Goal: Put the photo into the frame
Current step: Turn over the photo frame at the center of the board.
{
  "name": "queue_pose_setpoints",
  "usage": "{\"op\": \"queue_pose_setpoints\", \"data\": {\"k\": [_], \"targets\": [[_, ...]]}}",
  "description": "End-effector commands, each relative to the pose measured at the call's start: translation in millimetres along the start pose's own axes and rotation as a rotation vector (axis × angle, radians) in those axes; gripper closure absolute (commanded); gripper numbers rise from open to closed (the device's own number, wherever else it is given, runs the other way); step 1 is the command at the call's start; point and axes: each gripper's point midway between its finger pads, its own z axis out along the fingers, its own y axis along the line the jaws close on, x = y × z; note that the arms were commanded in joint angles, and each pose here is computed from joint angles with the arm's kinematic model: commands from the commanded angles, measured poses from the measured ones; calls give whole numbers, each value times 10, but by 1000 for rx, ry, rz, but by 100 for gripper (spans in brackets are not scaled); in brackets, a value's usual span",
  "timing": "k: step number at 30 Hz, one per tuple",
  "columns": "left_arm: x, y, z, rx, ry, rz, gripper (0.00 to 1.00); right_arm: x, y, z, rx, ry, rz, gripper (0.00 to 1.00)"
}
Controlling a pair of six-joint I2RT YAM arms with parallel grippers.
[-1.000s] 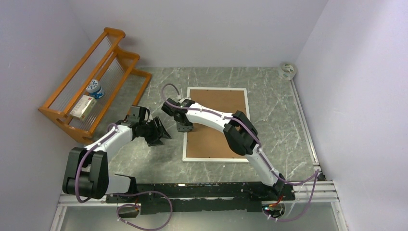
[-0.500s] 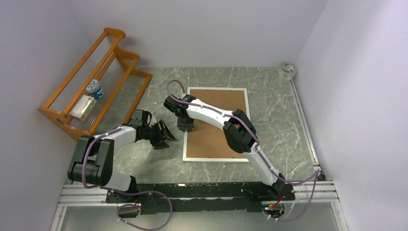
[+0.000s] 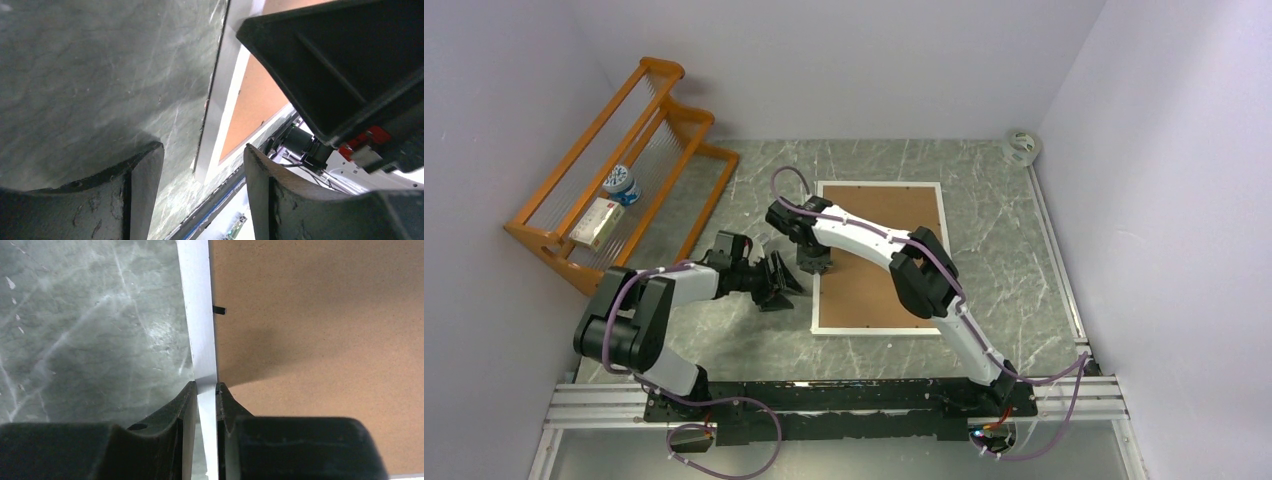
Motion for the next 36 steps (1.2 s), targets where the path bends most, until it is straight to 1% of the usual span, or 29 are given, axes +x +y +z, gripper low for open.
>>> {"op": "queue_pose_setpoints", "data": {"k": [1,4,8,11,17,20,22,26,29,33,36], "targets": [[-20,-87,82,39,15,9,35,-300,-183,-550,-20,-97,15,100],[4,-132,144,82,46,-5,35,-310,-132,-633,-65,-99,19,100],[5,-329,214,192,71,27,35,-298,-84,-703,-107,-90,24,100],[42,-431,273,234,100,42,36,-309,-50,-740,-132,-91,26,100],[62,-662,321,346,125,68,42,-318,24,-765,-172,-85,25,100],[41,-518,376,263,98,32,45,-324,-14,-727,-149,-88,22,100],[66,-300,393,139,84,-6,47,-319,-55,-688,-127,-93,17,99],[41,-14,299,-64,26,1,48,-250,-189,-540,-62,-83,1,83],[20,4,226,-99,-11,14,47,-163,-254,-386,-26,-63,-19,76],[28,-66,239,-56,-1,18,47,-110,-238,-233,-12,-38,-52,69],[40,-76,271,-35,13,16,47,-92,-197,-154,-16,-22,-72,67]]}}
